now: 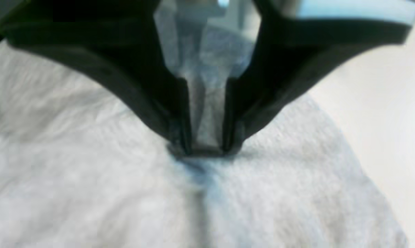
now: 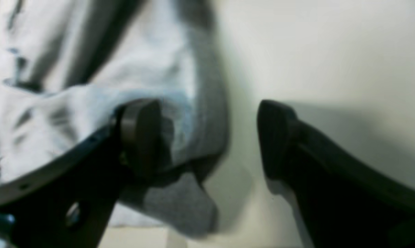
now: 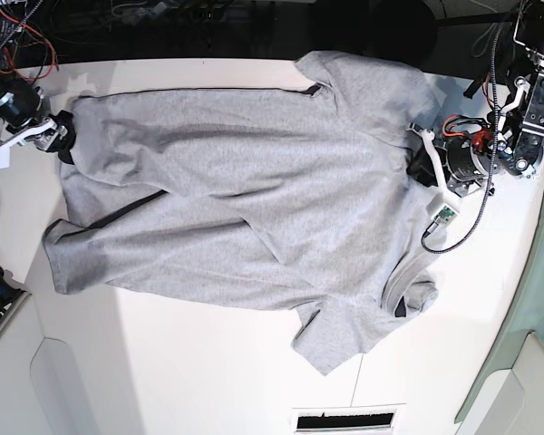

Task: Layout the t-shirt on the table in an organized manner, then fold the t-shirt properly
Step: 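Drag the shirt body with both grippers to flatten it on the table, then release the shirt and move both grippers to new grasp points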

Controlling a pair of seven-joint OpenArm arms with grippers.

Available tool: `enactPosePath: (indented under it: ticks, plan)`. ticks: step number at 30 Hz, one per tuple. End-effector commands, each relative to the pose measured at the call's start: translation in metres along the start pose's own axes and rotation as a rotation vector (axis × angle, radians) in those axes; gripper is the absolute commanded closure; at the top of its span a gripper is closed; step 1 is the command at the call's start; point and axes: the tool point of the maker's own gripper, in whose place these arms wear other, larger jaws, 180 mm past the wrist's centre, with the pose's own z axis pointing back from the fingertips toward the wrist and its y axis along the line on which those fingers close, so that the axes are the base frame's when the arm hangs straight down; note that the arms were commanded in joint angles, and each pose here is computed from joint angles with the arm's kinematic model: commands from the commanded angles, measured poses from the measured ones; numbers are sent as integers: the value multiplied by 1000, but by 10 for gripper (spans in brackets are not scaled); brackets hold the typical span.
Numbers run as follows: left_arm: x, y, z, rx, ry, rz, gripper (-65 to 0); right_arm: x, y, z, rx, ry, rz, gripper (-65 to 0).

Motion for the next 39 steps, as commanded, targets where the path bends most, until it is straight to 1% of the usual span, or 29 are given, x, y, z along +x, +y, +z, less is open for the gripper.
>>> enactPosePath:
  ticks: [1,5,6,7,8,9,11,12,15,18,20,22,24,27,30,31,32,36,39]
  plan:
    - [4,7,4,12,-3,-12,-194,-4,1,-1,-4,25,9,-436]
    - [7,8,4,13,-10,-13,-194,-7,21,-15,37,0,-15,-436]
    - [7,8,4,13,-10,-13,-194,-5,24,-17,44,-8,-19,-424]
    - [7,7,4,11,-9,-14,-194,-4,26,-18,48,-19,-22,-386]
    - [7,7,4,10,-8,-15,-194,-2,26,-18,49,-30,-24,-322]
    - [7,7,4,10,-8,-14,-194,0,27,-18,49,-40,-24,-239]
    - [6,7,4,11,-7,-15,-194,4,27,-18,50,-58,-24,-37]
    - [6,8,4,15,-5,-19,-194,5,27,-17,50,-61,-21,0]
    - [4,10,4,28,6,-36,-194,14,28,-12,49,-72,-5,0]
    - [0,12,4,38,23,-49,-194,31,27,3,32,-91,25,0]
    - [-6,12,3,41,40,-50,-194,47,24,21,12,-130,48,0]
    - [-12,14,2,41,56,-39,-194,66,22,42,2,-192,73,0]
    - [-21,16,0,42,77,-24,-194,83,18,62,-21,-234,117,0]
    - [-35,18,-2,42,117,-4,-194,96,6,83,-70,-242,177,-2]
    - [-40,19,-3,42,131,2,-194,97,-6,92,-105,-218,209,-299]
    - [-40,19,-3,42,131,2,-194,95,-8,93,-111,-210,212,-371]
    - [-39,19,-3,43,131,2,-194,92,-10,94,-117,-204,209,-409]
    - [-41,20,-3,47,137,-4,-194,91,-14,96,-133,-212,185,-415]
    - [-45,23,-2,63,165,-25,-194,106,-13,100,-135,-284,179,-414]
